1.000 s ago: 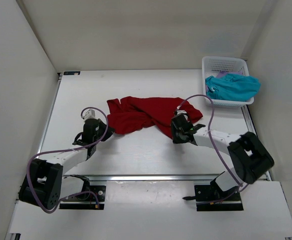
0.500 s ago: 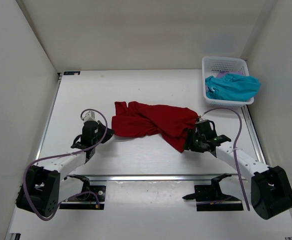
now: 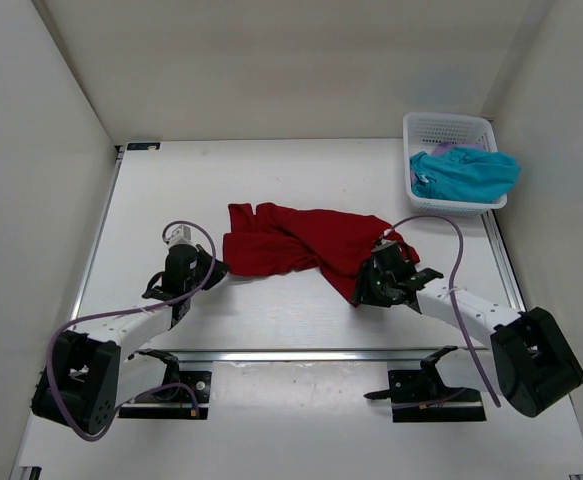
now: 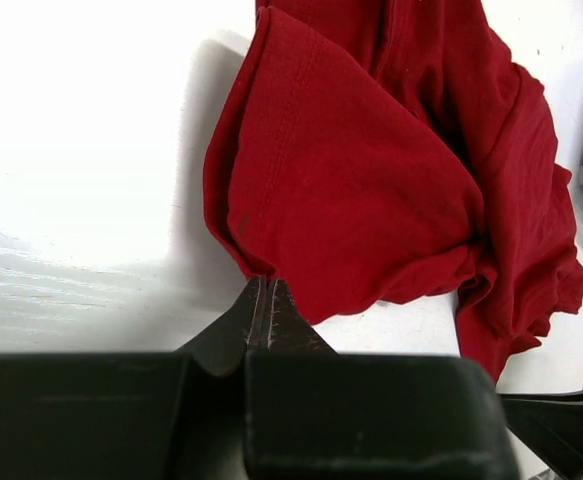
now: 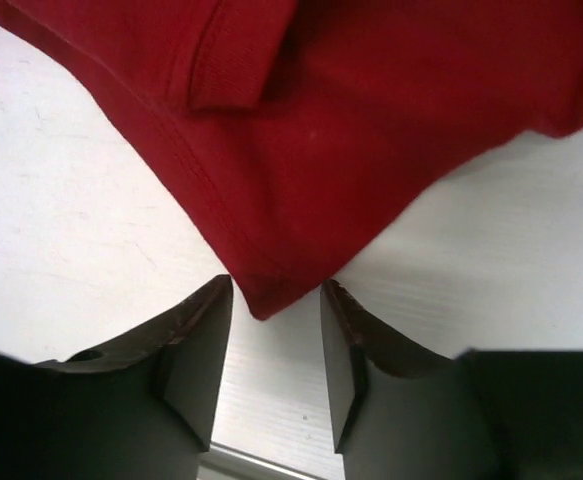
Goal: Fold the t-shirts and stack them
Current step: Flatten out the tshirt
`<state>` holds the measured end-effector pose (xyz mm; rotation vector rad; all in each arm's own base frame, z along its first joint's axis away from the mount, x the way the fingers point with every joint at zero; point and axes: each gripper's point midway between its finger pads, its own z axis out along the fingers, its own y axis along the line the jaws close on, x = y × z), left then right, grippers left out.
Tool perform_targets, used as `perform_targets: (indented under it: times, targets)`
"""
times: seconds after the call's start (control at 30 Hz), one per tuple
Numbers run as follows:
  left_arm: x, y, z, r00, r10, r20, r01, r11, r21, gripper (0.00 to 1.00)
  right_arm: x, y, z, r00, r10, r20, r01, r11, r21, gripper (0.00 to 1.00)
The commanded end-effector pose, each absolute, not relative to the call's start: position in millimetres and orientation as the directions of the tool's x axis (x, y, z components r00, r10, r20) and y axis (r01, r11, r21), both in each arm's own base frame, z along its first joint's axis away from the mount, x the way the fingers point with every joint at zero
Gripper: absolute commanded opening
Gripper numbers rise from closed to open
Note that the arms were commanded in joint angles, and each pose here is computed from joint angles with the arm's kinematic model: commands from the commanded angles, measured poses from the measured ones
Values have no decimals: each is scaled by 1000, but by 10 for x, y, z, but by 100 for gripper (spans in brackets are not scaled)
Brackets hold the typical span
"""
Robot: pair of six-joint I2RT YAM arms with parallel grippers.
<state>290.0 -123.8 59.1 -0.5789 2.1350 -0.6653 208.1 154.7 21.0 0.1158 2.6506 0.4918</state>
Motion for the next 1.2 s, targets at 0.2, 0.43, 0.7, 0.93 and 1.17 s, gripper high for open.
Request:
perform_targets:
  times: [0.2, 0.43, 0.7, 0.93, 1.17]
  targets:
    - [2898, -1224, 679, -547, -605, -579, -133, 746, -653, 0, 1991, 1346, -32, -926, 128, -356, 69, 982, 175, 28]
    - [2882, -1248, 697, -539, -608, -583, -117, 739, -663, 0, 1877, 1182, -67, -939, 117, -324, 93, 992, 89, 12]
    - [3018, -1397, 1103, -540, -576, -614, -22, 739, -674, 0, 2373, 1267, 665, -857, 101, -505, 34, 989, 141, 0]
    - [3369, -1435, 2774, -426, -588, -688, 229, 665, -710, 0, 3160, 1050, 2787, -573, 118, -811, -51, 982, 180, 0]
    - [3497, -664, 4349, -186, -661, -727, 307, 664, -682, 0, 3338, 554, 4732, -247, 115, -962, -7, 993, 120, 0]
